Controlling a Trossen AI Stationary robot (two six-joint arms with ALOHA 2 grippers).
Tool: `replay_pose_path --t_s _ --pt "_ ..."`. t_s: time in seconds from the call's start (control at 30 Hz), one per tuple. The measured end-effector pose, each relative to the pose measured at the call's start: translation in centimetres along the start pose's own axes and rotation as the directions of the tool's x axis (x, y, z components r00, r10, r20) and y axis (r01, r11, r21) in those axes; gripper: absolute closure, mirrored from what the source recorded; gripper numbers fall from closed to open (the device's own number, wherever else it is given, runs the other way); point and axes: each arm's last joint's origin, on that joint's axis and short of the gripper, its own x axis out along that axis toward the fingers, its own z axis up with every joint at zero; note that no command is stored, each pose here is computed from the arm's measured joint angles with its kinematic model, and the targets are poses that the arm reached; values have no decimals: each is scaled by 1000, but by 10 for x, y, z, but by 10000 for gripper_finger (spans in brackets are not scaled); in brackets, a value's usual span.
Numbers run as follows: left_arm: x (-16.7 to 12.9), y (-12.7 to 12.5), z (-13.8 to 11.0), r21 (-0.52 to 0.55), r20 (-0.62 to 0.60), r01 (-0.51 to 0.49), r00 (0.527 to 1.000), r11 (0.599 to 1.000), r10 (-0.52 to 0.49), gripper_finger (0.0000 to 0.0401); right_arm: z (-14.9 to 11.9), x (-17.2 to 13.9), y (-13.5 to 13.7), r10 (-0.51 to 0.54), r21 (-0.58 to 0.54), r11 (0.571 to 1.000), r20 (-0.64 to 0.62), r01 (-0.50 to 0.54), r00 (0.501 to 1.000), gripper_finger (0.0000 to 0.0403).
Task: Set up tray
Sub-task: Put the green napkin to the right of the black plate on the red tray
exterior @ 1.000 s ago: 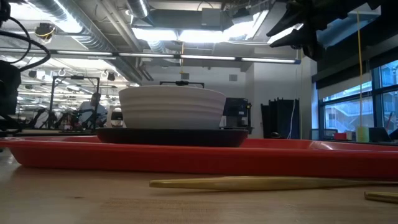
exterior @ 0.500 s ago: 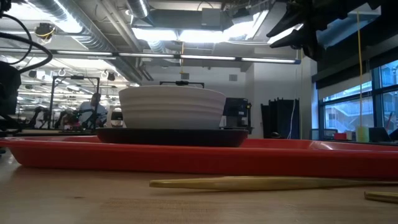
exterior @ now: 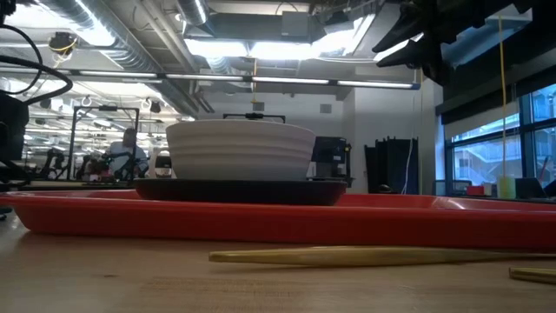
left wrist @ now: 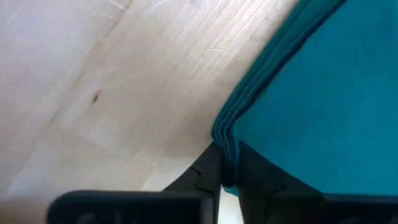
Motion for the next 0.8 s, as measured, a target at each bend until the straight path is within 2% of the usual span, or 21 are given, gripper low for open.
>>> replay_pose_path --t_s 0.2,0.4,0.6,0.8 --pt "-5 -6 0 40 8 26 1000 999 -26 391 0 0 0 -1 -33 999 0 1 1000 295" --pt "-21 -21 2 -5 49 101 994 995 -100 393 0 0 0 -2 -50 999 0 2 1000 295" --pt "-47 -40 7 3 216 160 964 987 -157 393 0 0 0 -5 -80 997 -4 5 1000 295" --pt "-85 -58 10 47 317 198 926 979 -202 393 0 0 0 -5 -105 995 -4 5 1000 295"
